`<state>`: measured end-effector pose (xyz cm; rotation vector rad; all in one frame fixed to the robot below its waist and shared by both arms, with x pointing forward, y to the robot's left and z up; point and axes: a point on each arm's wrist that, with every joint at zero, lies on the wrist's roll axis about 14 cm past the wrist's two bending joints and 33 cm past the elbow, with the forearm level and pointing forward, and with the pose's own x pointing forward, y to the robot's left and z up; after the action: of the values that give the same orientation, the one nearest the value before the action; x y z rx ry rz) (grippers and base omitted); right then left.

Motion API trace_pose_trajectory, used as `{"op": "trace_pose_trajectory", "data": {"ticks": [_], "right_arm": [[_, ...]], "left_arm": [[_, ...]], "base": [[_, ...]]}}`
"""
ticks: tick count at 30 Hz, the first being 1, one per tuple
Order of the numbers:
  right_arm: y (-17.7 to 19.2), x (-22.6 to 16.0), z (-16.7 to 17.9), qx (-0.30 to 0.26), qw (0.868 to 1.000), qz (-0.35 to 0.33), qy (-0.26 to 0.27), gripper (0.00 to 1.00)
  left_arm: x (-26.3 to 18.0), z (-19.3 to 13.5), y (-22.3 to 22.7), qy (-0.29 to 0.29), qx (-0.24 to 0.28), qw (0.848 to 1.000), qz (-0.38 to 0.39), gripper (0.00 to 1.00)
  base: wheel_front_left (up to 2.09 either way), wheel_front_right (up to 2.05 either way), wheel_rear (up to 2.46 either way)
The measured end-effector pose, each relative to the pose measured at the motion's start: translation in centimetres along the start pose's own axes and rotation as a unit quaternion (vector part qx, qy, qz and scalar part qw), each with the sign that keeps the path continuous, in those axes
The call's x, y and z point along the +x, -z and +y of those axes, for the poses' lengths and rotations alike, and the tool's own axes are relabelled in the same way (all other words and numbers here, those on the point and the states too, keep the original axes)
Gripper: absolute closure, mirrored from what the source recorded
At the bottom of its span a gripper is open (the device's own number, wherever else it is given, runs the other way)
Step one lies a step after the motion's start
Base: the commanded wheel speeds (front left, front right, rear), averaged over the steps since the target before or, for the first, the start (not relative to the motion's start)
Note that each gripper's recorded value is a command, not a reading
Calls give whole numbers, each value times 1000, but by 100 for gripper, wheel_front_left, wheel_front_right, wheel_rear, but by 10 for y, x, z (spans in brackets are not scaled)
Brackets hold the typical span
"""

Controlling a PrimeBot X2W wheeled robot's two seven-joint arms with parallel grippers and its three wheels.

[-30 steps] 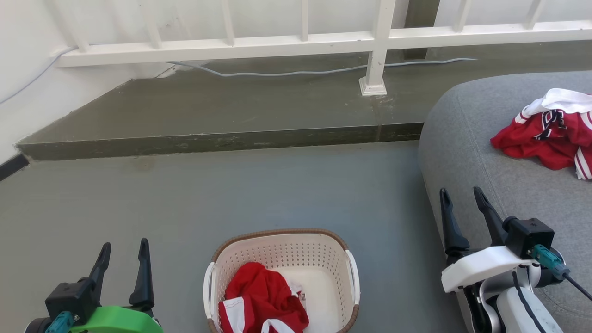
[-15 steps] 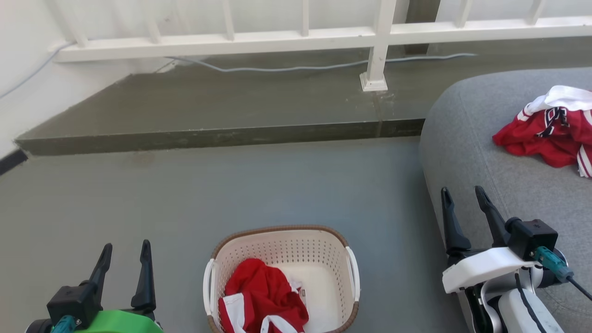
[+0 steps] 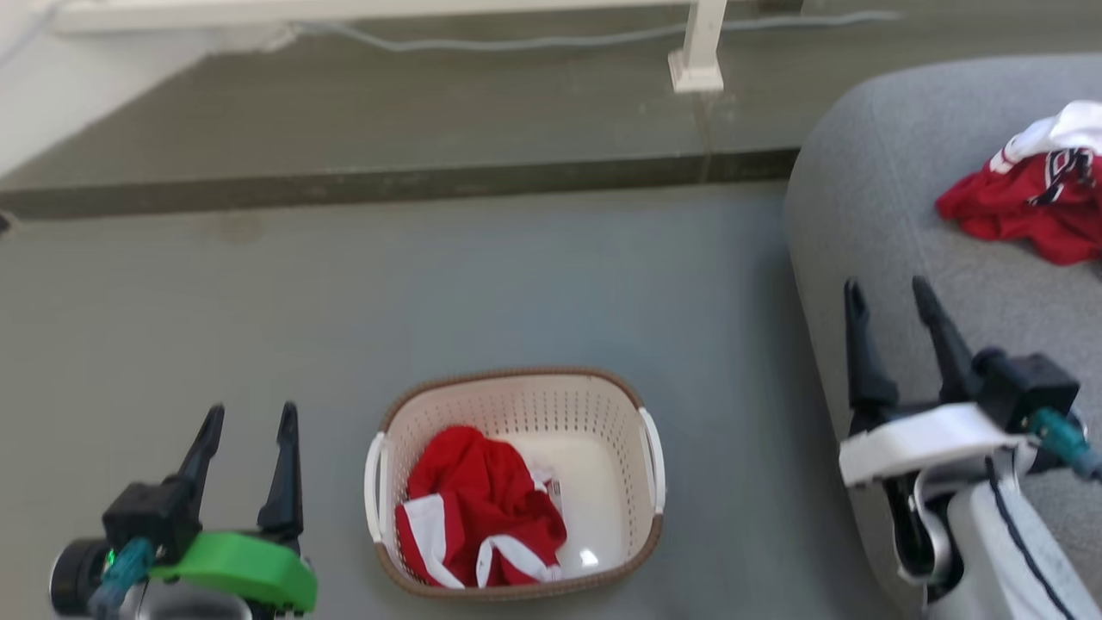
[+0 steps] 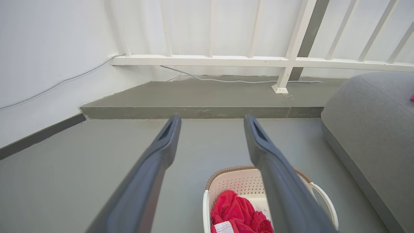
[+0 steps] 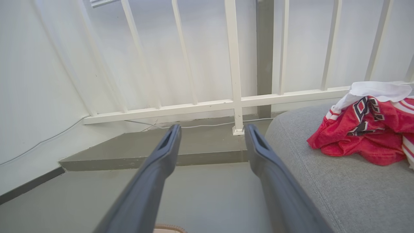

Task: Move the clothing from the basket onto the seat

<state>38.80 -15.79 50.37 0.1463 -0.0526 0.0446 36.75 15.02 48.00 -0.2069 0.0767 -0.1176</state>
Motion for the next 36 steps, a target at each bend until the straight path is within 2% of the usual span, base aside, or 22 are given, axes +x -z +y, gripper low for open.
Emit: {"op": "trace_pose_trajectory", "data": {"ticks": [17, 28, 36], "right_arm": [[7, 71, -16, -11, 1000, -8, 14, 0], [16, 117, -26, -24, 999, -23, 14, 0], [37, 144, -29, -29, 999, -20, 8, 0]], "left_arm": [[66, -19, 67, 51, 5, 993, 111, 0], [99, -35, 132, 96, 9, 975, 199, 0], [110, -46, 187, 138, 22, 952, 272, 0]], "base": [[0, 0, 0], [0, 0, 0], [0, 0, 0]]}}
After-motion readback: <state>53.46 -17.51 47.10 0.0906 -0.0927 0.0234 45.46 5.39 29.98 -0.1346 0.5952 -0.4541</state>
